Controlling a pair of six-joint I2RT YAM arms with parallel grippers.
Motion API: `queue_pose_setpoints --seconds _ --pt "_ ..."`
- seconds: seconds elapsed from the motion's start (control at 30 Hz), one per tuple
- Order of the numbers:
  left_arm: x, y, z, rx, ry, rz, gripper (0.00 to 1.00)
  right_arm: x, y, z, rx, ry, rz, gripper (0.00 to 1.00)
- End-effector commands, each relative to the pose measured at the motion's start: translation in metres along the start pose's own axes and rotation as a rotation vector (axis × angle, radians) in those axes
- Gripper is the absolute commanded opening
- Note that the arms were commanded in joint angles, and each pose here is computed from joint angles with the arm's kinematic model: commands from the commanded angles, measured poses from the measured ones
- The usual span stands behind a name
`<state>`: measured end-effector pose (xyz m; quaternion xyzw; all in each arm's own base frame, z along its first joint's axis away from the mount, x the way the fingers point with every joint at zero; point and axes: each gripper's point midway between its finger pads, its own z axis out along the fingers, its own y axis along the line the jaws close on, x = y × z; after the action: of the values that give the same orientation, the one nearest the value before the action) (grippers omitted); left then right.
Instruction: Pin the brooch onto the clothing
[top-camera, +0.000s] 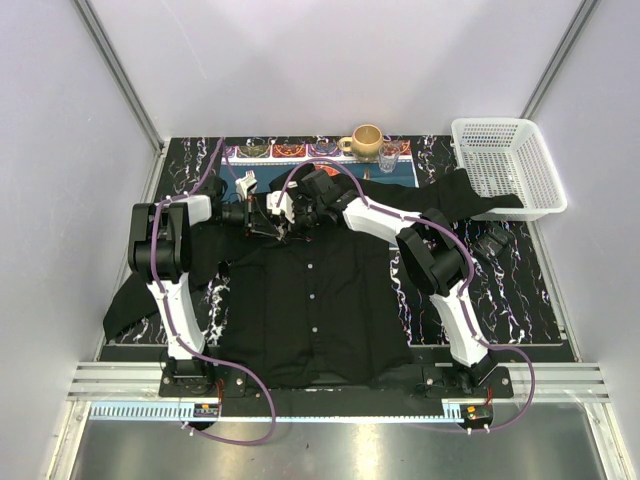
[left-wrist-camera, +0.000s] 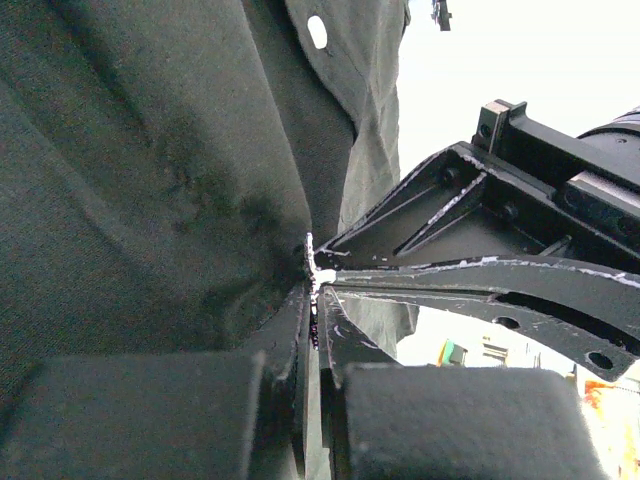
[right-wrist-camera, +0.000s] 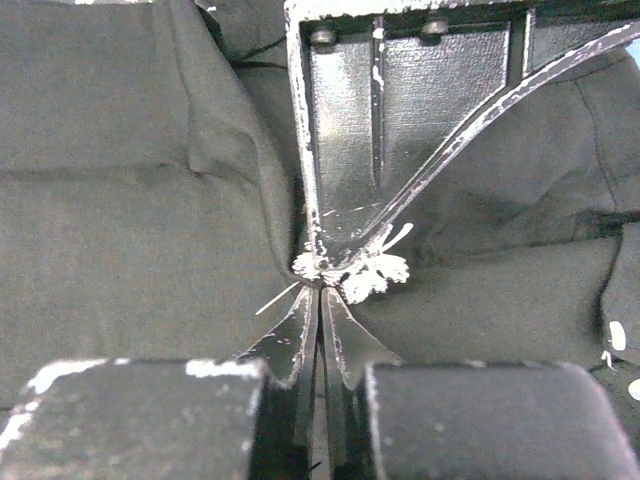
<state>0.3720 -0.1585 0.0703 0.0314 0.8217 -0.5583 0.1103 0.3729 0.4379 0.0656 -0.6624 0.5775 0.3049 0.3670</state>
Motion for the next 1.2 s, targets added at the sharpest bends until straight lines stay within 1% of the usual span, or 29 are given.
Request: queue_pose_setpoints --seconds 0.0,0.03,0.07,0.17,0.2,0.27,0.3,0.33,0.43,0.5,0.63,0.7,1.17 --pt "-0.003 -0.02 -0.002 0.05 0.0 0.078 0.0 -0.016 -0.023 -0.006 0.088 -0.02 0.007 0.13" --pt "-0.003 -0.02 -0.002 0.05 0.0 0.081 0.0 -0.016 -0.025 -0.006 0.095 -0.017 0.011 0.15" --pt "-0.003 -0.02 -0.002 0.051 0.002 0.083 0.0 -0.015 -0.025 -0.006 0.102 -0.01 0.016 0.21" --pt "-0.003 -0.02 -0.003 0.052 0.001 0.098 0.0 -0.014 -0.026 -0.008 0.108 -0.006 0.023 0.29" --pt "-0.003 -0.021 -0.002 0.057 0.004 0.103 0.0 -0.014 -0.026 -0.009 0.11 -0.006 0.034 0.35" --pt "-0.003 -0.022 -0.002 0.063 0.008 0.11 0.0 -0.014 -0.028 -0.01 0.116 -0.007 0.044 0.42" --pt "-0.003 -0.022 -0.003 0.061 0.008 0.121 0.0 -0.013 -0.028 -0.01 0.118 -0.006 0.055 0.49" --pt "-0.002 -0.021 -0.003 0.062 0.011 0.121 0.0 -0.014 -0.028 -0.009 0.117 -0.007 0.061 0.52" --pt "-0.002 -0.022 -0.003 0.062 0.018 0.129 0.0 -0.011 -0.027 -0.009 0.113 -0.005 0.069 0.58" --pt "-0.003 -0.02 -0.004 0.057 0.021 0.168 0.0 -0.01 -0.027 -0.009 0.109 -0.006 0.071 0.59" --pt "-0.002 -0.018 -0.004 0.052 0.029 0.201 0.0 -0.01 -0.026 -0.007 0.089 -0.018 0.063 0.56" --pt "-0.001 -0.019 -0.005 0.055 0.033 0.217 0.0 -0.01 -0.025 -0.006 0.083 -0.023 0.062 0.57" --pt "-0.007 -0.015 -0.005 0.052 0.045 0.276 0.0 -0.022 -0.02 -0.005 0.022 -0.076 0.042 0.52"
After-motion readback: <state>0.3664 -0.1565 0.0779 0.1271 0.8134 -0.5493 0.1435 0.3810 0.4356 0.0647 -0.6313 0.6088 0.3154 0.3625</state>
